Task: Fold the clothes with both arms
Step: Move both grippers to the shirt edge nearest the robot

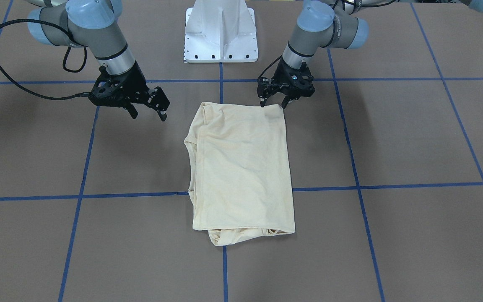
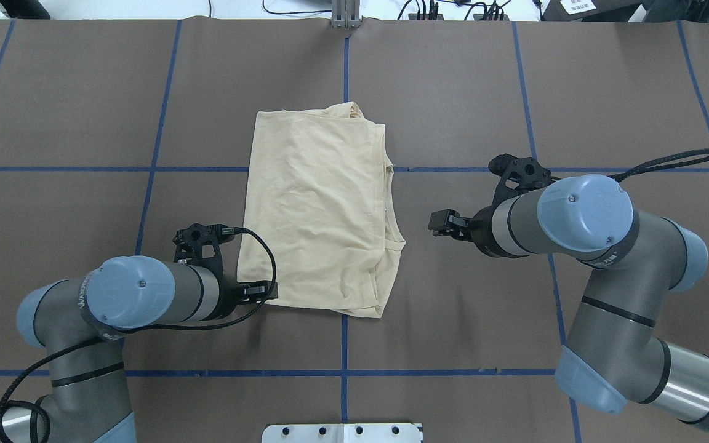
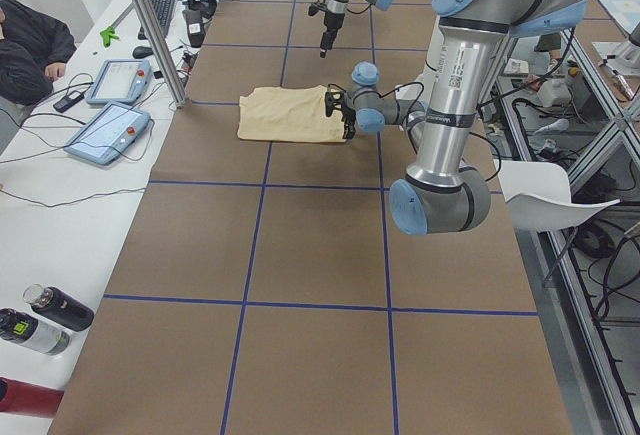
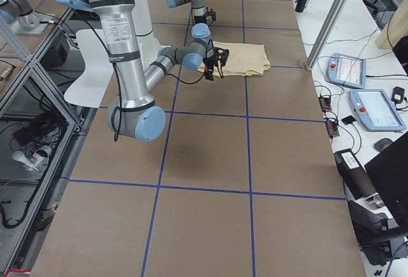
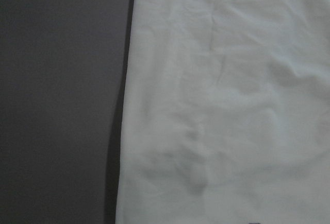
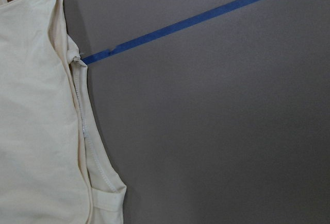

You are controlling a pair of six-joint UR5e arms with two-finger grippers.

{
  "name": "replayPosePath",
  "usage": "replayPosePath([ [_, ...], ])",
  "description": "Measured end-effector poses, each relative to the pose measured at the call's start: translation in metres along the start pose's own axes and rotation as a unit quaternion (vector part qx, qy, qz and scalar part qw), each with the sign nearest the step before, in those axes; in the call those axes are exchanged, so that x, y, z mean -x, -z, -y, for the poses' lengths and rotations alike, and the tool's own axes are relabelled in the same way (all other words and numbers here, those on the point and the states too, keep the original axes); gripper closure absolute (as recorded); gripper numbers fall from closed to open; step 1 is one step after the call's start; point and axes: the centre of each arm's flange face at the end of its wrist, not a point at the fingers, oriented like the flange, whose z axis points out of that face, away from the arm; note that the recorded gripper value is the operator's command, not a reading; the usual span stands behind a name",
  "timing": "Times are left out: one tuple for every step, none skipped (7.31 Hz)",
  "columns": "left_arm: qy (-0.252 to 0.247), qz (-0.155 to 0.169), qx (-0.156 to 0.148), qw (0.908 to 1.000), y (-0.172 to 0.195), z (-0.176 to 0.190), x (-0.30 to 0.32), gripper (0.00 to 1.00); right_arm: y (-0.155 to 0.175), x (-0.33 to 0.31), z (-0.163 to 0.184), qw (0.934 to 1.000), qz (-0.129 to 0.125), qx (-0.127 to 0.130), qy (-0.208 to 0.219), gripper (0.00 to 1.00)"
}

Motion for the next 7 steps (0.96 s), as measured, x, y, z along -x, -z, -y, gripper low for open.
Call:
replayPosePath([
  [0.001,0.004,0.000,1.0000,-0.0035,-0.0001,0.0022,0.22,-0.0008,0.0007,-0.0016,1.0000,0.000,0.001,0.001,0.00],
  [0.001,0.008,0.001,1.0000,-0.0073,-0.0001,0.0042,0.22,-0.0013,0.0009,-0.0024,1.0000,0.000,0.002,0.001,0.00],
  [0.001,0.009,0.001,1.0000,-0.0090,0.0000,0.0049,0.23,-0.0019,0.0010,-0.0032,1.0000,0.000,0.002,0.002,0.00],
  [0.002,0.010,0.001,0.9999,-0.0100,0.0001,0.0047,0.40,-0.0022,0.0013,-0.0040,1.0000,-0.001,0.003,0.002,0.00],
  [0.002,0.010,0.001,0.9999,-0.0109,0.0002,0.0045,0.43,-0.0023,0.0018,-0.0048,1.0000,0.000,0.003,0.002,0.00],
  [0.002,0.011,0.001,0.9999,-0.0119,0.0003,0.0048,0.43,-0.0023,0.0022,-0.0053,1.0000,0.000,0.003,0.003,0.00],
  [0.001,0.013,0.001,0.9999,-0.0132,0.0004,0.0054,0.43,-0.0022,0.0024,-0.0056,1.0000,0.001,0.003,0.003,0.00],
])
